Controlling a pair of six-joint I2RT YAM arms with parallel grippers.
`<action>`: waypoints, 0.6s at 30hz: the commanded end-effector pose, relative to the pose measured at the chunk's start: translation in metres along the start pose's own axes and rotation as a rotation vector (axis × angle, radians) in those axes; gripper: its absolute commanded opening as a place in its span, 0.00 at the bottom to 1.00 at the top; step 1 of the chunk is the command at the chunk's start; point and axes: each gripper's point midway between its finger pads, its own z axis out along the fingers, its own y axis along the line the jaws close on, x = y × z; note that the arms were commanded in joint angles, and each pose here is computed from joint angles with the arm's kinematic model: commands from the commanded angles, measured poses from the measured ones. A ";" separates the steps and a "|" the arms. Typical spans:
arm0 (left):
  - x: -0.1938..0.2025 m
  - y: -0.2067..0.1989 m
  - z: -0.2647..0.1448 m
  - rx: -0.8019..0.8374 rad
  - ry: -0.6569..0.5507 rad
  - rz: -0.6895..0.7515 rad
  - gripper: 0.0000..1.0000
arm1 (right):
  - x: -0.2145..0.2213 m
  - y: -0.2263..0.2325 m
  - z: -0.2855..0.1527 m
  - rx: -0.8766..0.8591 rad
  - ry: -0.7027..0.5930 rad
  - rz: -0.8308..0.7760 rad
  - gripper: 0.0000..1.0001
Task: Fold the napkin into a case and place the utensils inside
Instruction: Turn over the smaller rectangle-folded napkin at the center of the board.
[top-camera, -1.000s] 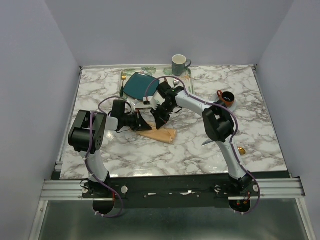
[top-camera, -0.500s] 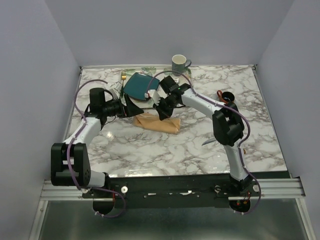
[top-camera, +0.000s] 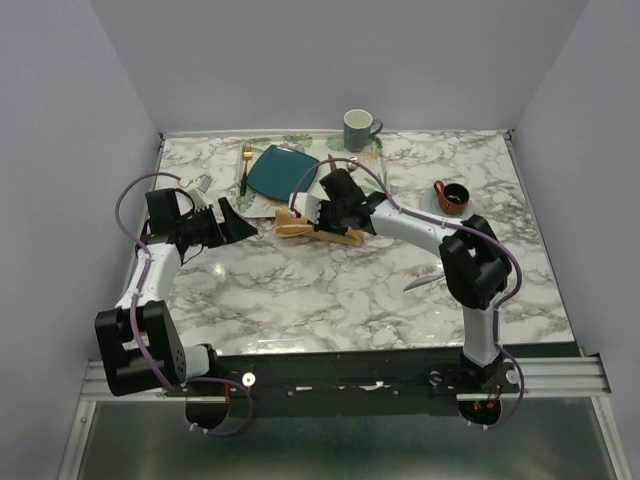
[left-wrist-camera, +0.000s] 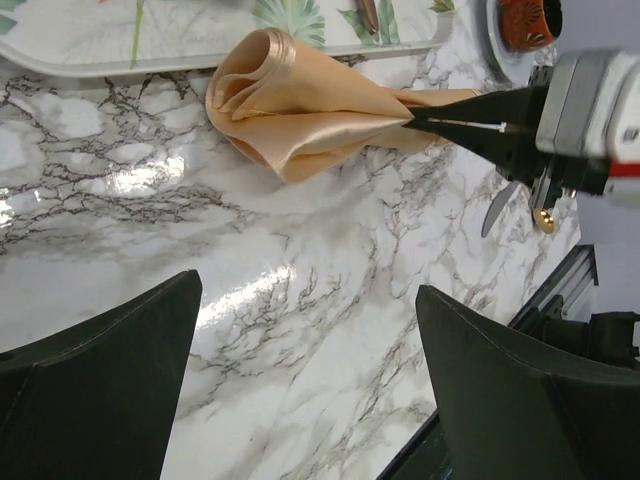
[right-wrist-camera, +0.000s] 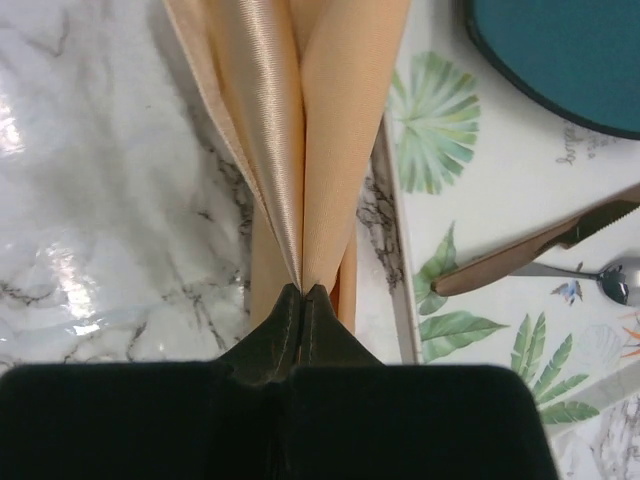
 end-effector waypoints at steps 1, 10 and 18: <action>0.010 0.004 -0.011 -0.040 -0.006 0.017 0.99 | -0.025 0.006 -0.007 0.170 -0.055 -0.170 0.01; 0.026 0.010 -0.020 -0.081 -0.002 0.016 0.99 | -0.018 0.077 -0.013 0.201 -0.056 -0.225 0.01; 0.040 0.010 -0.021 -0.062 0.052 0.042 0.99 | -0.010 0.135 -0.011 0.111 -0.017 -0.185 0.61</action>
